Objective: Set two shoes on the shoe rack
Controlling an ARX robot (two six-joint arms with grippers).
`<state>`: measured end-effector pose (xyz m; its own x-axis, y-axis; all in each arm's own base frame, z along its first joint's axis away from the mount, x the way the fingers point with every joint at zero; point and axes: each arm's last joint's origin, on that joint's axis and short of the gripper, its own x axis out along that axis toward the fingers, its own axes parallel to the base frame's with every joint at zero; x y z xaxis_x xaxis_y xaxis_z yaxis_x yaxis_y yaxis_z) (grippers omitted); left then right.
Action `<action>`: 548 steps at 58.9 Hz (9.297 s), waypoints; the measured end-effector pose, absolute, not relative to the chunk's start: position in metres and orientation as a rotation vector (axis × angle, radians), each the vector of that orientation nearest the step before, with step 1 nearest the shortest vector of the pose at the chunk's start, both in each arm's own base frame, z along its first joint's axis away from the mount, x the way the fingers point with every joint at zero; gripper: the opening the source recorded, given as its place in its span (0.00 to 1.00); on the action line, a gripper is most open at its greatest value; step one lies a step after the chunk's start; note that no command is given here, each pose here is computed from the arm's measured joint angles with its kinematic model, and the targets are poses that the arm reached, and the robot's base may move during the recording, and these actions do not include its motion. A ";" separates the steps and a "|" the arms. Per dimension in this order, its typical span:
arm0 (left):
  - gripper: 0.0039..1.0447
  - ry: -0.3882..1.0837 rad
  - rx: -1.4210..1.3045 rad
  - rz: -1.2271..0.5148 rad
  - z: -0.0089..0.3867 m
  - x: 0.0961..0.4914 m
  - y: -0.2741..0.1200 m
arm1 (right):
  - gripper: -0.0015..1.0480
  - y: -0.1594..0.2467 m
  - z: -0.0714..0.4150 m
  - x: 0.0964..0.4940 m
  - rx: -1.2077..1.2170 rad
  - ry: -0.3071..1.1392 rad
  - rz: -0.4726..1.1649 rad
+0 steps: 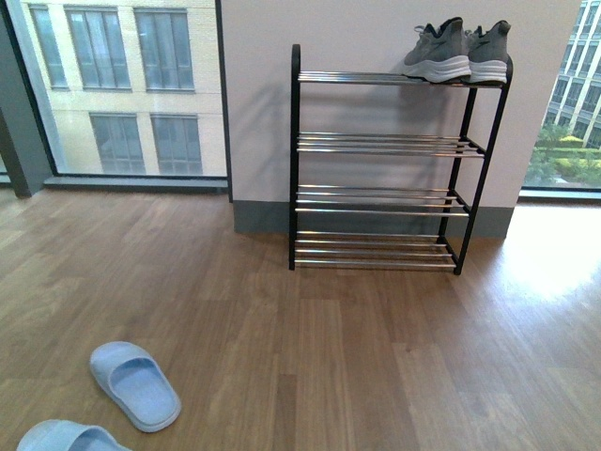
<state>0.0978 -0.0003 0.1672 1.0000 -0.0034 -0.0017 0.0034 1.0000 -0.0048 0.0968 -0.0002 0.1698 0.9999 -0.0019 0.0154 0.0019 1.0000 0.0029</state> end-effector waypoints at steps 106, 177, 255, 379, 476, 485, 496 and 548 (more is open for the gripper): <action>0.91 0.002 -0.004 0.000 0.167 0.098 0.000 | 0.91 0.000 0.170 0.097 0.002 -0.015 -0.001; 0.91 0.002 -0.004 0.000 0.167 0.098 0.000 | 0.91 0.000 0.170 0.097 0.003 -0.015 -0.003; 0.91 0.002 -0.004 0.000 0.167 0.098 0.000 | 0.91 0.000 0.170 0.097 0.002 -0.015 -0.001; 0.91 0.282 -0.281 0.002 0.163 0.104 0.003 | 0.91 0.000 0.169 0.097 0.003 -0.013 -0.001; 0.91 1.328 -0.708 0.225 -0.150 0.322 -0.094 | 0.91 0.000 0.169 0.097 0.003 -0.013 -0.001; 0.91 1.371 -0.694 0.238 -0.144 0.320 -0.093 | 0.91 0.000 0.169 0.097 0.003 -0.013 -0.001; 0.91 1.416 -0.679 0.233 -0.127 0.314 -0.093 | 0.91 0.000 0.169 0.097 0.003 -0.013 -0.001; 0.91 1.425 -0.392 0.330 -0.181 0.295 -0.071 | 0.91 0.000 0.169 0.097 0.003 -0.013 -0.001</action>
